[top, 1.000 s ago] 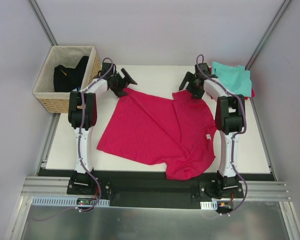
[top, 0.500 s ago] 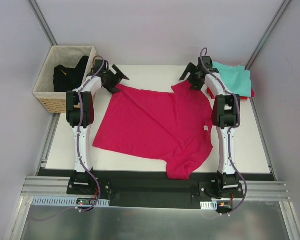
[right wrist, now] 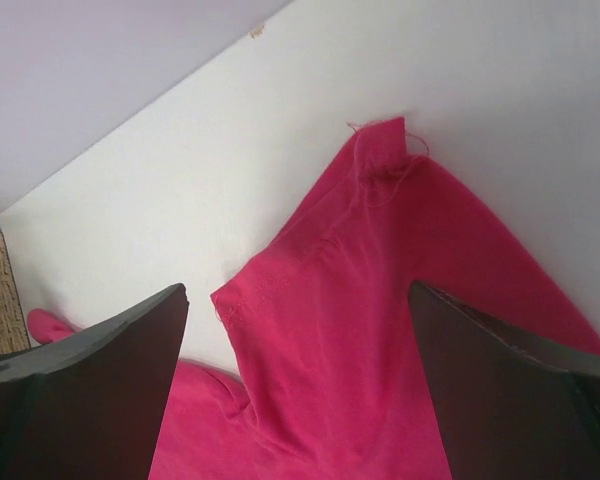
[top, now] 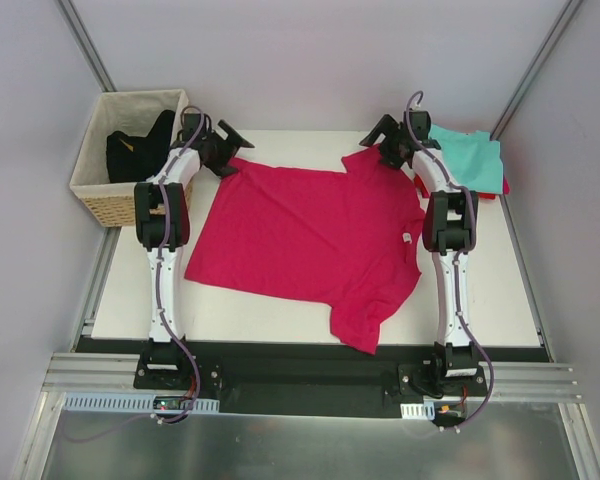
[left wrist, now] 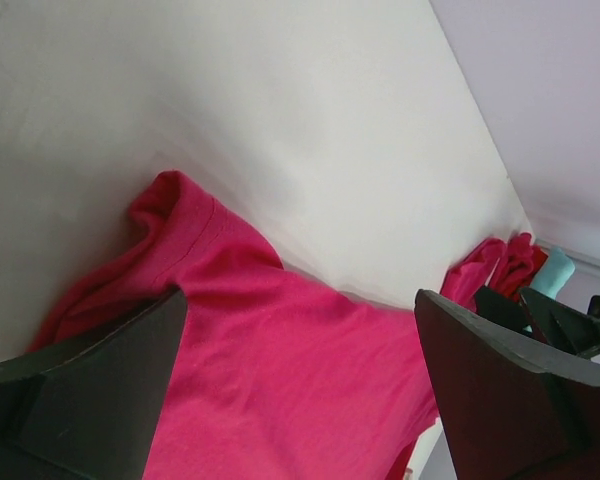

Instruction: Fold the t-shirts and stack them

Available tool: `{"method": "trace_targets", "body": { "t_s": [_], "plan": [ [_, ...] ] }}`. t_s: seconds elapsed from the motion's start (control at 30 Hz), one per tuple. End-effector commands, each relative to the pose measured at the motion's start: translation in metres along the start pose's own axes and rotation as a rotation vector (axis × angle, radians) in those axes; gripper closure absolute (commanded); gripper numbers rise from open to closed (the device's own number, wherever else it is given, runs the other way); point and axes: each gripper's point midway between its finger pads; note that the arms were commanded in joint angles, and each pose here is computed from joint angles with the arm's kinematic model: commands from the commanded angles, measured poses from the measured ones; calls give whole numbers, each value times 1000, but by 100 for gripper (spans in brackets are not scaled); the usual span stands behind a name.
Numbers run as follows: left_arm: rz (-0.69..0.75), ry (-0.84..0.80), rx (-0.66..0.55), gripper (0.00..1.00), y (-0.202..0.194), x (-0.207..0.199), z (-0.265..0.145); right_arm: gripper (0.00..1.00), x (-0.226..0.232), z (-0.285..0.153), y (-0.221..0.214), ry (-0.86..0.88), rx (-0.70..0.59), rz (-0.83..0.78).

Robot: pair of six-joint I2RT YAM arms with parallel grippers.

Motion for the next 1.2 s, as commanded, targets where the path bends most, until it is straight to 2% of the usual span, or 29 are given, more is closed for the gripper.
{"method": "trace_targets", "body": {
  "t_s": [0.0,0.03,0.07,0.1,0.13,0.17,0.2,0.27,0.3,0.33,0.4,0.47,0.53,0.57,0.67,0.8,0.97,1.17],
  "plan": [
    [-16,-175,6,1,23,-41,-23,4,33,-18,43,117,-133,-64],
    [-1,-220,19,1,19,-52,-29,4,41,-26,45,141,-146,-89],
    [3,-257,39,1,7,-65,-44,4,73,-63,69,185,-209,-132],
    [24,-302,43,1,1,-77,-54,4,60,-64,45,157,-166,-137],
    [71,-381,25,1,-1,-96,-70,4,77,-86,57,189,-232,-185],
    [95,-418,27,1,-16,-107,-92,4,111,-132,74,240,-304,-224],
    [117,-451,23,1,-22,-117,-105,4,118,-151,71,251,-317,-237],
    [182,-538,30,1,-42,-139,-142,4,121,-170,39,243,-266,-266],
    [200,-554,31,1,-47,-144,-153,4,143,-211,44,274,-312,-292],
    [218,-567,52,1,-55,-146,-164,4,131,-211,17,247,-247,-293],
    [253,-565,65,1,-81,-148,-186,4,148,-248,1,261,-251,-326],
    [282,-503,61,1,-99,-135,-201,4,134,-253,-43,224,-156,-328],
    [304,-466,71,1,-116,-126,-208,4,130,-274,-62,212,-145,-336],
    [303,-410,72,1,-126,-109,-211,4,114,-268,-92,184,-85,-326],
    [329,-310,77,1,-149,-76,-214,4,108,-286,-126,174,-66,-347],
    [350,-118,41,1,-167,-19,-208,4,64,-286,-175,60,-12,-348],
    [368,28,34,1,-191,34,-203,4,41,-280,-203,19,38,-346],
    [369,86,41,1,-201,56,-197,4,22,-265,-223,-15,100,-343]
  ]
}}
Point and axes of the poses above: each gripper's point midway between its finger pads, its own z axis out along the fingers, its own x axis along the line the jaws close on, y = z × x, and after that the axes turned 6 degrees about -z, right-handed
